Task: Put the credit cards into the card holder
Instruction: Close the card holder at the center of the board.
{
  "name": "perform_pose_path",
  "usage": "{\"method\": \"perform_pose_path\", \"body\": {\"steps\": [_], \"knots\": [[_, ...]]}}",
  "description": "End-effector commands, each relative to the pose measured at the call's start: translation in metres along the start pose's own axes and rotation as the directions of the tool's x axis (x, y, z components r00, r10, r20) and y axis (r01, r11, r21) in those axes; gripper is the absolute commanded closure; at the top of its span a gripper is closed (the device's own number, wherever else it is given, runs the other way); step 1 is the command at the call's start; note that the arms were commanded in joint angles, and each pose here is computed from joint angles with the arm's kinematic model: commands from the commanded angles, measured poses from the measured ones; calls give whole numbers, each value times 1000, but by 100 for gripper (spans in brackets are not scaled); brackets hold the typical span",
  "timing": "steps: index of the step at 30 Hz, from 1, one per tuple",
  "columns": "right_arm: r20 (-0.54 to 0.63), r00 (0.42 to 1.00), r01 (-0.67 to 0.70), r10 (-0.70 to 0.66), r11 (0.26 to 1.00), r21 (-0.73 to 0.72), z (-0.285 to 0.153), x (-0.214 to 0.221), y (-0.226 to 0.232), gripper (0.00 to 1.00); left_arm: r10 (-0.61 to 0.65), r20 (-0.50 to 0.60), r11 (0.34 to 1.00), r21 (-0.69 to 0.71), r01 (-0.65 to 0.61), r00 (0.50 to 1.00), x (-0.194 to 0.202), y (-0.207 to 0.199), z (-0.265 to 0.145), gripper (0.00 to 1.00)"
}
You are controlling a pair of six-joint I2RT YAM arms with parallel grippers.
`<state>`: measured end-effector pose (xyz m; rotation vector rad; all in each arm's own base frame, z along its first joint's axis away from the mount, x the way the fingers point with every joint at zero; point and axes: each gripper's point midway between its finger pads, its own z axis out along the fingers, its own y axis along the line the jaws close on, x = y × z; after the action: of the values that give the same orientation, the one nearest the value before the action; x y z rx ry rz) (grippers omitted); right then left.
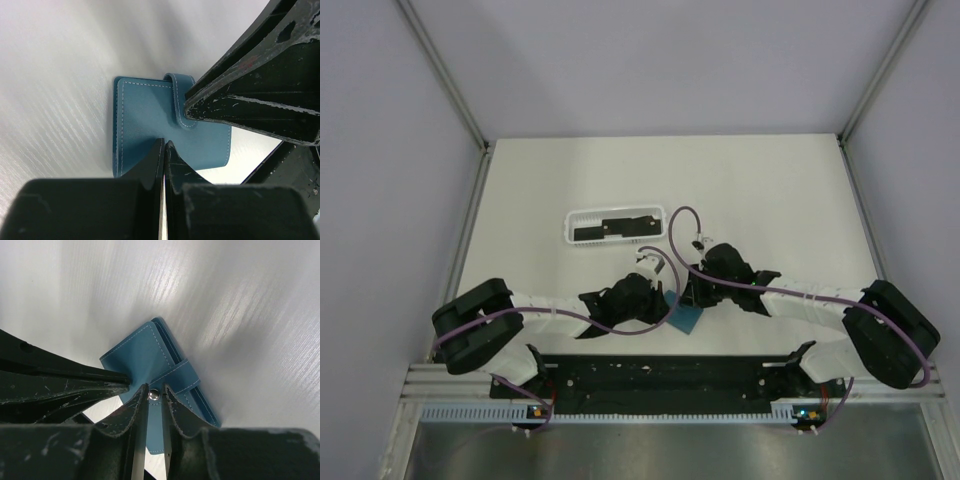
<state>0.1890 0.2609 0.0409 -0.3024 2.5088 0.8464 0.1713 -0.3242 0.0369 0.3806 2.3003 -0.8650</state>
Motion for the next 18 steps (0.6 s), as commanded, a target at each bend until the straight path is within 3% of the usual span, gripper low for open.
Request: {"method": "perform_pose_path", "body": {"steps": [1,11,18], "knots": [[7,1000,7,-7,1000,-21,3,0,5,84,-13,11,1000,9,13,1000,-2,-1,1,100],[0,1000,4,-4,1000,-18,4,3,3,92,-11,10,1000,8,10,1000,-1,0,1,100],[-7,1000,19,-19,1000,-5,4,5,1,91,-13,11,1000,12,13,1000,-2,-1,2,100]]}}
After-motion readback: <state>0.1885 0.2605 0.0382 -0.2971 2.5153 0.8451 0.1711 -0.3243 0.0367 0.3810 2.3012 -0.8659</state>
